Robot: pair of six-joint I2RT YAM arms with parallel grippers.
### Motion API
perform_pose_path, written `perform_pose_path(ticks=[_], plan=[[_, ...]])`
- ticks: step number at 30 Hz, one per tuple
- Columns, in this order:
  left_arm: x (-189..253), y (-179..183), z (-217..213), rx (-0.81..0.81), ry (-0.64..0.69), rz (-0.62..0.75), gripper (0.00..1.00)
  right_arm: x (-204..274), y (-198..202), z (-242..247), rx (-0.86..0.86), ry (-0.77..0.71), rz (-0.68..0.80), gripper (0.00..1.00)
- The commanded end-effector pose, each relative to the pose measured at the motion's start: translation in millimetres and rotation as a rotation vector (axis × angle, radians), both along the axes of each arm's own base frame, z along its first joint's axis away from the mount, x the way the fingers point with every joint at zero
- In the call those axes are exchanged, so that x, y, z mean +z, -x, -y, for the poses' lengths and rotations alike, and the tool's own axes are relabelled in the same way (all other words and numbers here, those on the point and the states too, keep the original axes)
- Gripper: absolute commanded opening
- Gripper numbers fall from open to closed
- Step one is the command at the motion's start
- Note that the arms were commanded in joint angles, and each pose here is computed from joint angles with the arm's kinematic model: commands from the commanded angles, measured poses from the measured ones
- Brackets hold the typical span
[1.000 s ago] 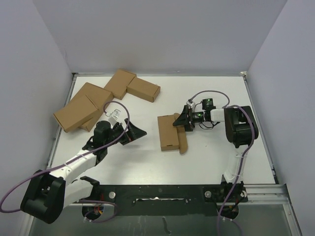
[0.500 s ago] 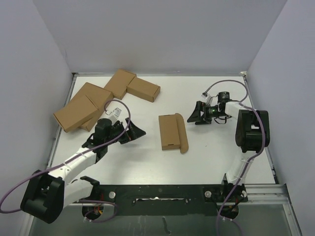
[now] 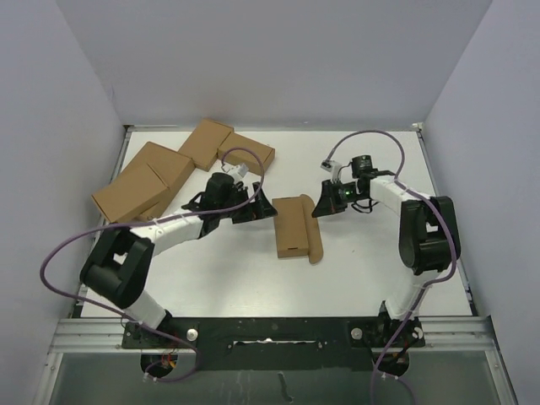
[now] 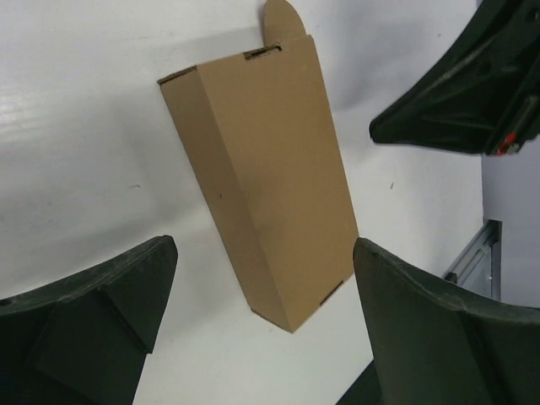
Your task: Fold the paper box
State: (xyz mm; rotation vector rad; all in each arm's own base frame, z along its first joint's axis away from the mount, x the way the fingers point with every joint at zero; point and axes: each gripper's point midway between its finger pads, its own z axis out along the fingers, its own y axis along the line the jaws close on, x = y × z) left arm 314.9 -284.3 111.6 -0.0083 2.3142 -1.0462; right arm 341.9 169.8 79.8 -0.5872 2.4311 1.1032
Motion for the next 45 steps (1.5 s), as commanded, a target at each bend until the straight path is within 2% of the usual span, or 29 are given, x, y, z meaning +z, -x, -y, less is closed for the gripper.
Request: perform_pose_path(ticks=[1, 10, 17, 22, 31, 34, 38, 42, 45], plan=[[-23, -21, 8, -0.009, -0.090, -0.020, 0.85, -22, 14, -15, 0.049, 0.038, -0.039, 0.00], [-60, -18, 37, -0.105, -0.116, -0.121, 0.62, -42, 44, -61, 0.179, 0.065, -0.099, 0.01], [-72, -10, 35, -0.126, -0.135, -0.151, 0.60, -55, 59, -79, 0.238, 0.058, -0.154, 0.04], [-59, -22, 21, -0.094, -0.139, -0.112, 0.65, -42, 41, -55, 0.208, 0.115, -0.070, 0.06], [0, -40, -5, -0.063, -0.163, 0.073, 0.77, -5, 12, -21, 0.152, 0.070, 0.082, 0.13], [16, -39, -15, -0.047, -0.190, 0.149, 0.84, -4, 9, -21, 0.152, 0.076, 0.109, 0.14], [26, -41, -25, -0.021, -0.171, 0.250, 0.98, -13, 6, -25, 0.152, 0.084, 0.105, 0.13], [13, -42, -27, -0.027, -0.075, 0.191, 0.98, -19, -1, -34, 0.151, 0.082, 0.100, 0.10], [-4, -44, -19, -0.050, -0.056, 0.117, 0.95, -26, -3, -43, 0.164, 0.080, 0.084, 0.06]])
